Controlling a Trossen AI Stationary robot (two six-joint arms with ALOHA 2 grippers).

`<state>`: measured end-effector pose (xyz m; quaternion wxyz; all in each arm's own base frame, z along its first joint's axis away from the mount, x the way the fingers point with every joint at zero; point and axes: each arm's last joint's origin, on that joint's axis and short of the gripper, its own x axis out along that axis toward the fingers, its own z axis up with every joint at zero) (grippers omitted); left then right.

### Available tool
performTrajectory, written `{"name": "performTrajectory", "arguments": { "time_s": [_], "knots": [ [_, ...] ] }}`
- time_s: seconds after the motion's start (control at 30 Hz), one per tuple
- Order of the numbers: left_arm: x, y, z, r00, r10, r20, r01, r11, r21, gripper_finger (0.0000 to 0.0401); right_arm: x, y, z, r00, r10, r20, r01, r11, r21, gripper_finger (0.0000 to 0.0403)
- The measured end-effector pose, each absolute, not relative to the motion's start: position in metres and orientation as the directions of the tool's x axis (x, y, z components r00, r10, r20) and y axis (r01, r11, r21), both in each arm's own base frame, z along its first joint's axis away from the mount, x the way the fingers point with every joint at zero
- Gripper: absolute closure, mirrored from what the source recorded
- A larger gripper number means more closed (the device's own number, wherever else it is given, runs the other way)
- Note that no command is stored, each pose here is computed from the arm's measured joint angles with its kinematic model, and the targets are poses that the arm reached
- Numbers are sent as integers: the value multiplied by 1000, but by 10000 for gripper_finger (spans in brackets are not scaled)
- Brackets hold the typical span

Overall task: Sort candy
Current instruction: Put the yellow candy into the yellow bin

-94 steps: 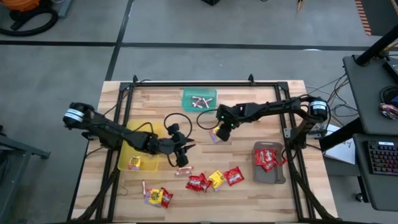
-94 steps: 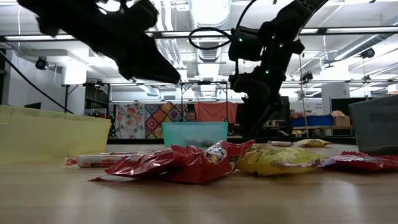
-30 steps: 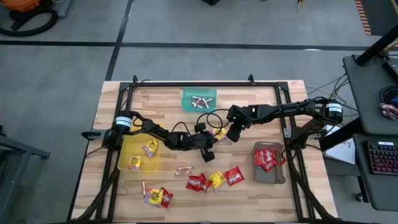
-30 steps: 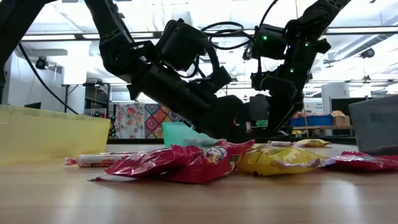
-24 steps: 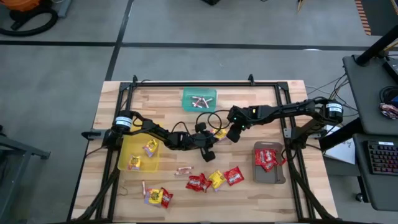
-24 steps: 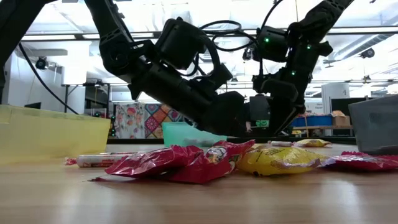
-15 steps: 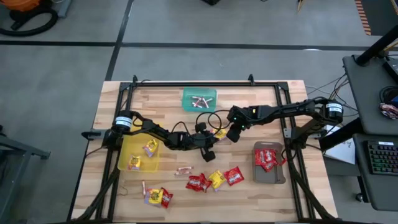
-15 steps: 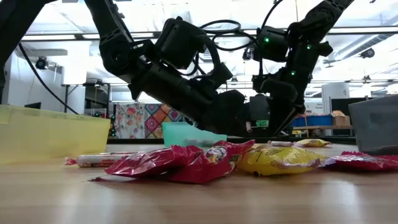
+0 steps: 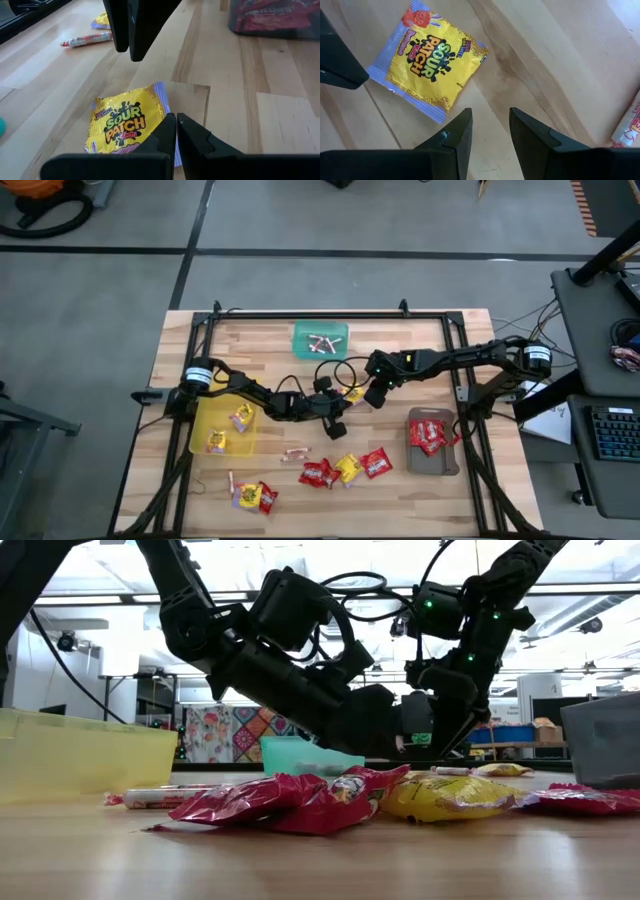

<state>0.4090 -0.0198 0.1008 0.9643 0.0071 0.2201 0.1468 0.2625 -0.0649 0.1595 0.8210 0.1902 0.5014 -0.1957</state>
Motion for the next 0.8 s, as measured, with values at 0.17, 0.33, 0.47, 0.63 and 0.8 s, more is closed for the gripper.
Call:
{"name": "performTrajectory", "arguments": {
  "time_s": [0.17,0.33,0.47,0.63,0.8],
  "knots": [
    [409,-20,101,860,287,-422,-282,957,76,401,263,-65,160,421,-132,-897,513,851,116,280],
    [409,-20,101,860,287,-422,-282,957,75,401,263,-65,160,427,-133,-894,518,847,121,280],
    [409,-20,101,860,287,-422,-282,957,75,401,264,-65,160,438,-136,-889,517,847,126,280],
    [409,-20,101,860,287,-422,-282,956,75,401,264,-65,161,440,-136,-887,517,846,127,280],
    [409,-20,101,860,287,-422,-282,956,75,401,265,-65,161,441,-137,-887,524,842,131,280]
  ]
}}
